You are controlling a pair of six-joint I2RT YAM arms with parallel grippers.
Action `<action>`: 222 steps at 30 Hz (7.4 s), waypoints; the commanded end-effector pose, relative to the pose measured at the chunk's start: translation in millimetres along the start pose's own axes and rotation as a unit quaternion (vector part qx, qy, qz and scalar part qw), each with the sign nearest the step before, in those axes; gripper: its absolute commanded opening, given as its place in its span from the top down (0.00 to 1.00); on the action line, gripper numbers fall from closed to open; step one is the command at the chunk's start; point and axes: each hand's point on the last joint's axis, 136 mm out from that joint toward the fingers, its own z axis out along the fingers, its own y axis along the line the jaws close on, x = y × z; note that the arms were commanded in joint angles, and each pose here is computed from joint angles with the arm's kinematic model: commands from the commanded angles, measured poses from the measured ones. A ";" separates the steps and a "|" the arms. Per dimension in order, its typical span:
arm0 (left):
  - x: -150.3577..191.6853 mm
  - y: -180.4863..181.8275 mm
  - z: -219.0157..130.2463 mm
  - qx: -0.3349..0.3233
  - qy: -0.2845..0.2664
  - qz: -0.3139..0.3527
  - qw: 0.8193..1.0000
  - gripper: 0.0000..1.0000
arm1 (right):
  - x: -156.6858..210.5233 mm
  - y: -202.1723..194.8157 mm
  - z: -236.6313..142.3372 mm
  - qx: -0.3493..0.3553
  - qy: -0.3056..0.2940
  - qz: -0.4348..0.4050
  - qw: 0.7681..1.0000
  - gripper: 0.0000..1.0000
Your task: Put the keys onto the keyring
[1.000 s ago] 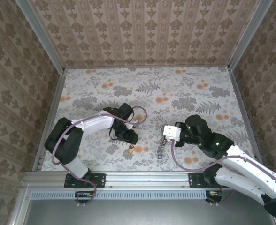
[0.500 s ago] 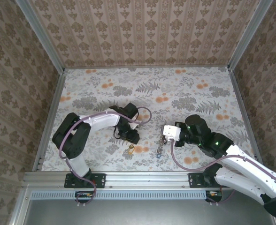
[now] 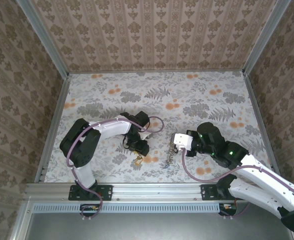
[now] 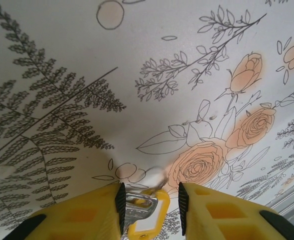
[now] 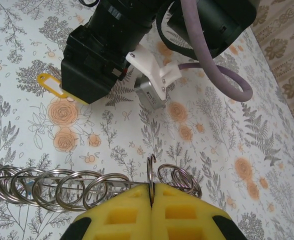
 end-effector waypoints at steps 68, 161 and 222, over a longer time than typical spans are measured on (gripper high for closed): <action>33.0 -40.0 -4.6 0.010 0.039 0.443 0.896 0.54 | -18.0 -10.3 -7.1 0.002 -0.018 0.023 1.000 1.00; 36.8 13.1 5.0 -0.041 0.066 0.488 0.869 0.64 | -6.4 -15.5 -52.4 0.056 -0.019 0.016 0.998 1.00; 25.5 31.6 -10.1 -0.063 0.015 0.393 0.917 0.58 | -4.8 -12.7 -49.8 0.051 -0.019 0.014 0.998 1.00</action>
